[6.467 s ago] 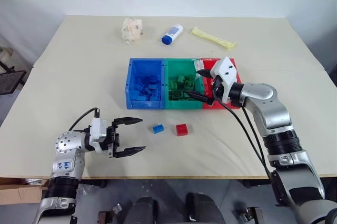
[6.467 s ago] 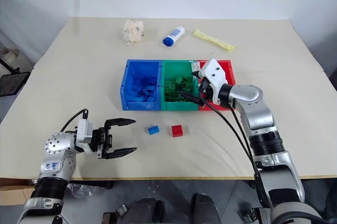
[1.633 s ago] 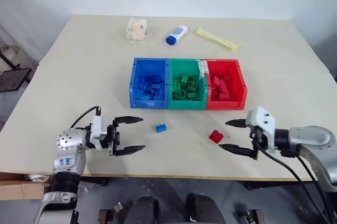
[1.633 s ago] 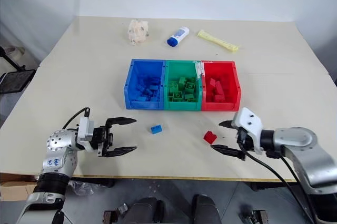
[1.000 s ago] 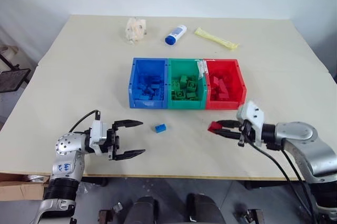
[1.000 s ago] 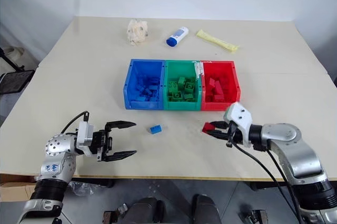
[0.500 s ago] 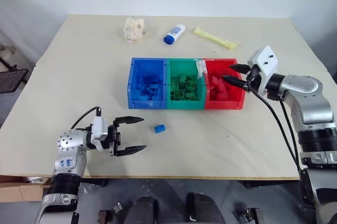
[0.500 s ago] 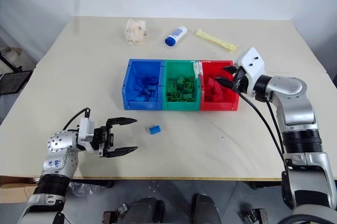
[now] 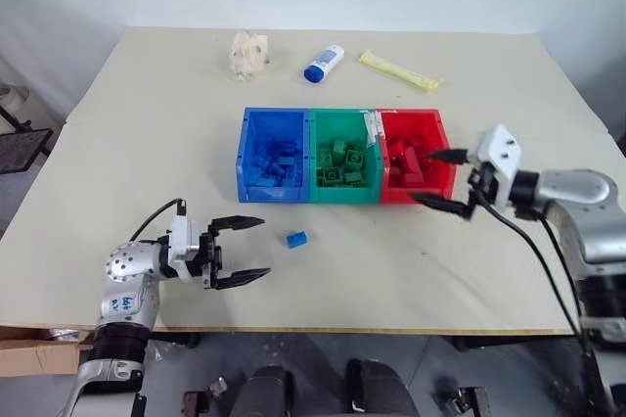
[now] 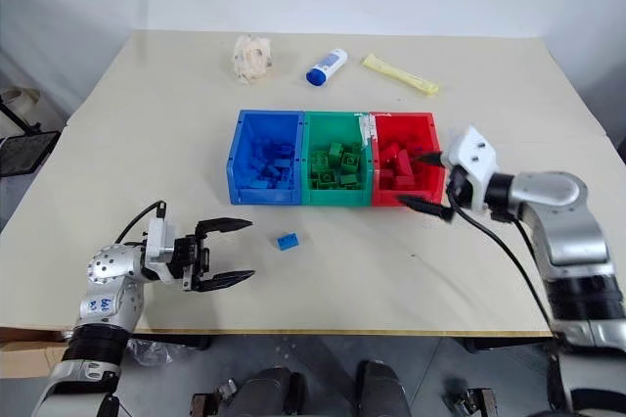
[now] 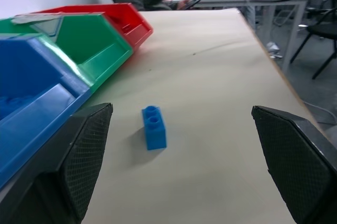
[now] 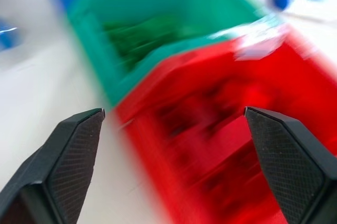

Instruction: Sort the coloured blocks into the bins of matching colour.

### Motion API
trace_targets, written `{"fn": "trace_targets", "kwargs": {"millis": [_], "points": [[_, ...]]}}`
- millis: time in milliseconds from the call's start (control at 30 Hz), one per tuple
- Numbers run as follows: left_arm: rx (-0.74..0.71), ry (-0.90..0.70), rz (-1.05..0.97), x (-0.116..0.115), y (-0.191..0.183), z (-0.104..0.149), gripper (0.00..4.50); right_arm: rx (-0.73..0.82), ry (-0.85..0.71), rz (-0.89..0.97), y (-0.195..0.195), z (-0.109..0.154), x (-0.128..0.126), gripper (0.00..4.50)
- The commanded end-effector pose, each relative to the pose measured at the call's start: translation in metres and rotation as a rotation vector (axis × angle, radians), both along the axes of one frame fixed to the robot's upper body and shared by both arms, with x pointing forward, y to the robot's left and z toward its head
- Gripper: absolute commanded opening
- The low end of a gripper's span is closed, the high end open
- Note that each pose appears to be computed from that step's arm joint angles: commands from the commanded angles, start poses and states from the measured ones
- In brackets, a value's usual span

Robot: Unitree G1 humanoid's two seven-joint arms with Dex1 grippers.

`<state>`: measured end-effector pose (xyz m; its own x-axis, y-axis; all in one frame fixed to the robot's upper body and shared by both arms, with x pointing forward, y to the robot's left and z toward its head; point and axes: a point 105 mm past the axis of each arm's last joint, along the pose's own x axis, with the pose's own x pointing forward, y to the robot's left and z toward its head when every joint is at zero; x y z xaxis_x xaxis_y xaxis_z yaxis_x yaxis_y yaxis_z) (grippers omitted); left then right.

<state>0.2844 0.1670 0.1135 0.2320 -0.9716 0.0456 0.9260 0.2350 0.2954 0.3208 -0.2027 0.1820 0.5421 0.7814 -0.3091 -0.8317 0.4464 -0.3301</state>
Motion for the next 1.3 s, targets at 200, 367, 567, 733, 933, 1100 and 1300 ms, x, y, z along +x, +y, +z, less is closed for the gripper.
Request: {"fn": "trace_targets", "kwargs": {"millis": [200,367,567,733,933,1100,1300], "points": [[0.076,-0.025,0.247,0.005,0.04,0.005,4.5,-0.005,0.043,0.053,-0.017,-0.005,-0.035,4.44],[0.225,0.022,0.41,-0.006,0.075,-0.007,4.5,0.055,0.064,0.123,-0.012,-0.008,-0.043,4.44],[0.315,0.019,0.443,-0.028,0.089,-0.012,4.5,0.064,0.071,0.128,-0.01,-0.01,-0.039,4.44],[0.302,0.006,0.391,-0.035,0.071,-0.01,4.5,0.068,0.072,0.139,-0.006,-0.01,-0.035,4.44],[0.264,-0.021,0.318,-0.022,0.019,-0.017,4.5,0.079,0.065,0.162,0.002,-0.007,-0.036,4.44],[0.205,-0.031,0.286,0.0,-0.021,-0.021,4.5,0.086,0.048,0.139,0.005,-0.005,-0.035,4.44],[0.239,-0.03,0.216,0.025,-0.06,-0.037,4.5,0.095,0.025,0.096,0.005,-0.005,-0.042,4.44]]}}
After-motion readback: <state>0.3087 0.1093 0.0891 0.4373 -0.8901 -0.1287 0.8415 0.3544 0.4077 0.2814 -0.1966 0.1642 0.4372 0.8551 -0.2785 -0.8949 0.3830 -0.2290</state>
